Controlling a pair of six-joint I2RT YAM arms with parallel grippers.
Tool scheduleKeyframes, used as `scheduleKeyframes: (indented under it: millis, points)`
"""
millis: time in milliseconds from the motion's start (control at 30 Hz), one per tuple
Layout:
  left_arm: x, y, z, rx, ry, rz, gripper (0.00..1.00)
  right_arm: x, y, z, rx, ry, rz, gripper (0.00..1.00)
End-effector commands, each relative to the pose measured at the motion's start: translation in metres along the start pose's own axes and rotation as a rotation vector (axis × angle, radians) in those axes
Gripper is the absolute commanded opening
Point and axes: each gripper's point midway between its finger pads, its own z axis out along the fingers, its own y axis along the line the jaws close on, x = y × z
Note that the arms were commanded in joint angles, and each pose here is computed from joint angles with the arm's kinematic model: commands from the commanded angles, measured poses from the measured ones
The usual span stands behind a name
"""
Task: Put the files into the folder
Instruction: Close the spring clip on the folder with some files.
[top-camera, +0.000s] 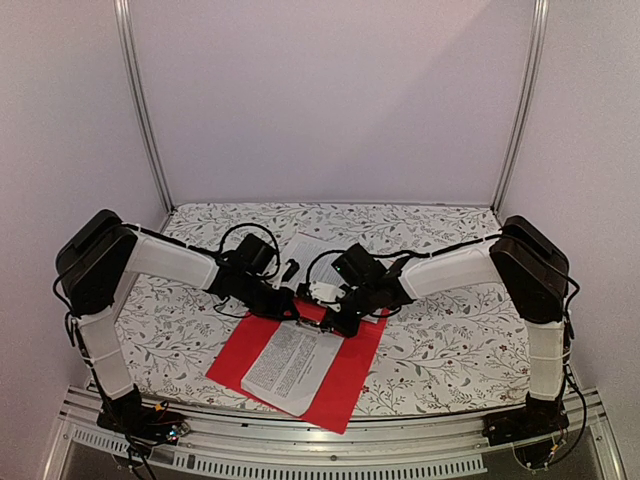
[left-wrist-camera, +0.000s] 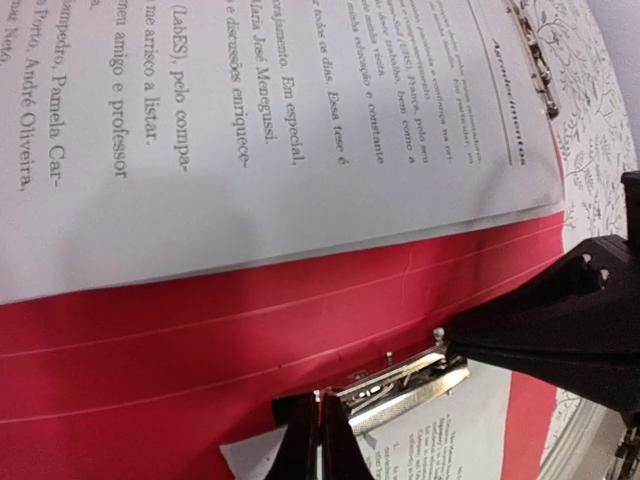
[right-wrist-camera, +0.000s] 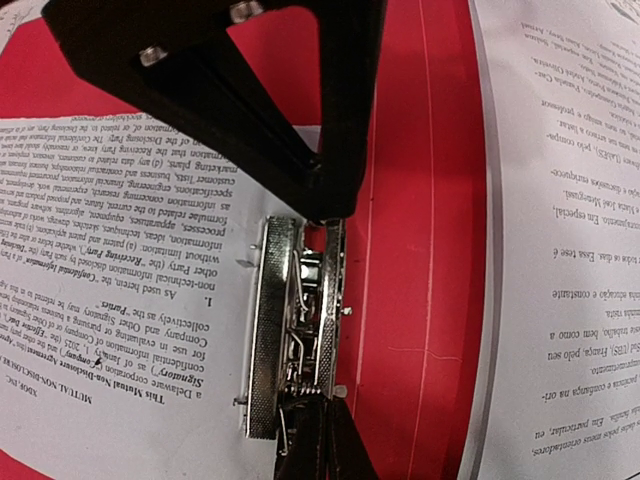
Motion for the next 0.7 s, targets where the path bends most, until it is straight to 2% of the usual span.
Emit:
scheduleKeyframes:
  millis: [0, 533, 667]
  points:
    - [-0.041, 0.002, 0.001, 0.018, -0.156, 0.06, 0.0, 0.135, 0.063, 0.024, -0.197, 0.438, 0.027, 0.0]
    - [-0.043, -0.023, -0.023, 0.119, -0.185, 0.08, 0.0, 0.135, 0.06, 0.025, -0.182, 0.444, 0.029, 0.0]
    - [-0.043, -0.028, -0.03, 0.132, -0.189, 0.085, 0.06, 0.134, 0.059, 0.024, -0.178, 0.445, 0.029, 0.0]
